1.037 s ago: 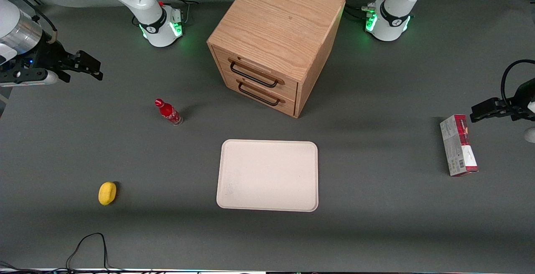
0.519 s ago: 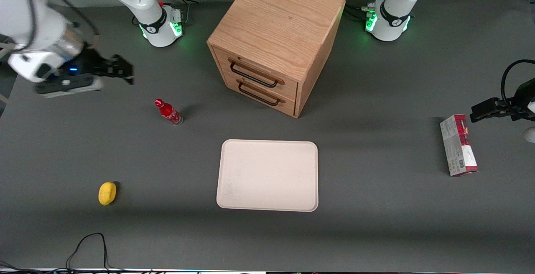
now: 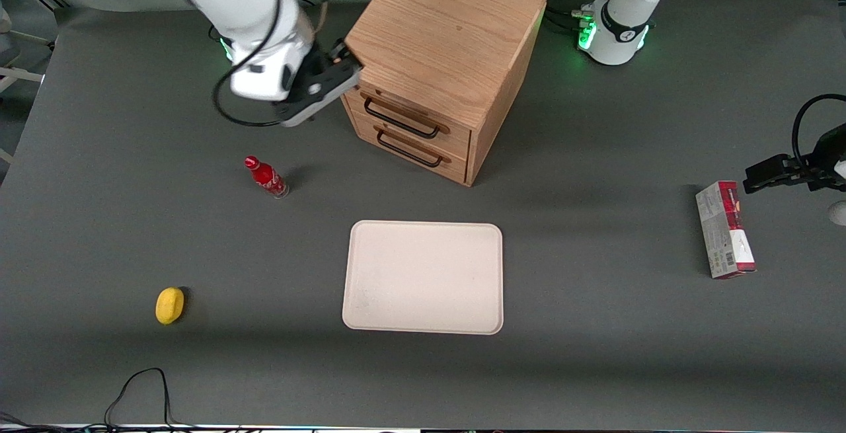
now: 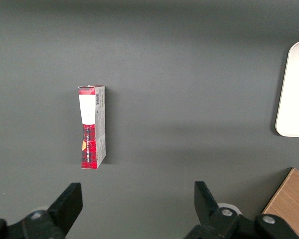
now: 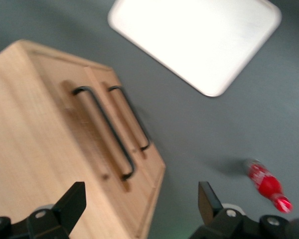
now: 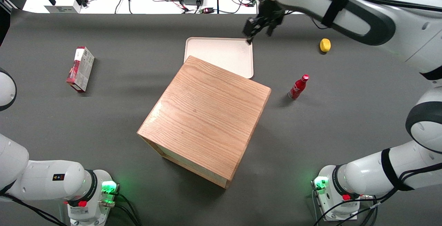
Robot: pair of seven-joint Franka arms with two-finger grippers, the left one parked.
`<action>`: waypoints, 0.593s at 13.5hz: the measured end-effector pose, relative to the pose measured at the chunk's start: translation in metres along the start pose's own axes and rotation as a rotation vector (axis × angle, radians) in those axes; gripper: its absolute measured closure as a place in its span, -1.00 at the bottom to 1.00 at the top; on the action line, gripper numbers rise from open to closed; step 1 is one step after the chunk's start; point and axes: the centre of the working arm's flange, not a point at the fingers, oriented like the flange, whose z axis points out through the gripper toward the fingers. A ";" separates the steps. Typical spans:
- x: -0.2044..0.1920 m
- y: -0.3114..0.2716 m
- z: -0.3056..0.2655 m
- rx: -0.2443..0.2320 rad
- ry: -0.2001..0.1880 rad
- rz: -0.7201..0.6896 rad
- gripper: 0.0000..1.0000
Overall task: Open upper drawer
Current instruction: 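Move the right gripper toward the upper drawer's black handle, then hook the right gripper onto the upper drawer's black bar handle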
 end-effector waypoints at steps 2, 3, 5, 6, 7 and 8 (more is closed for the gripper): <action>0.009 -0.006 0.019 0.028 -0.040 -0.166 -1.00; 0.014 0.000 0.032 0.045 -0.060 -0.220 -1.00; 0.028 0.012 0.065 0.102 -0.109 -0.298 -1.00; 0.034 0.016 0.083 0.147 -0.131 -0.319 -1.00; 0.040 0.019 0.098 0.184 -0.146 -0.330 -1.00; 0.046 0.021 0.111 0.207 -0.153 -0.335 -1.00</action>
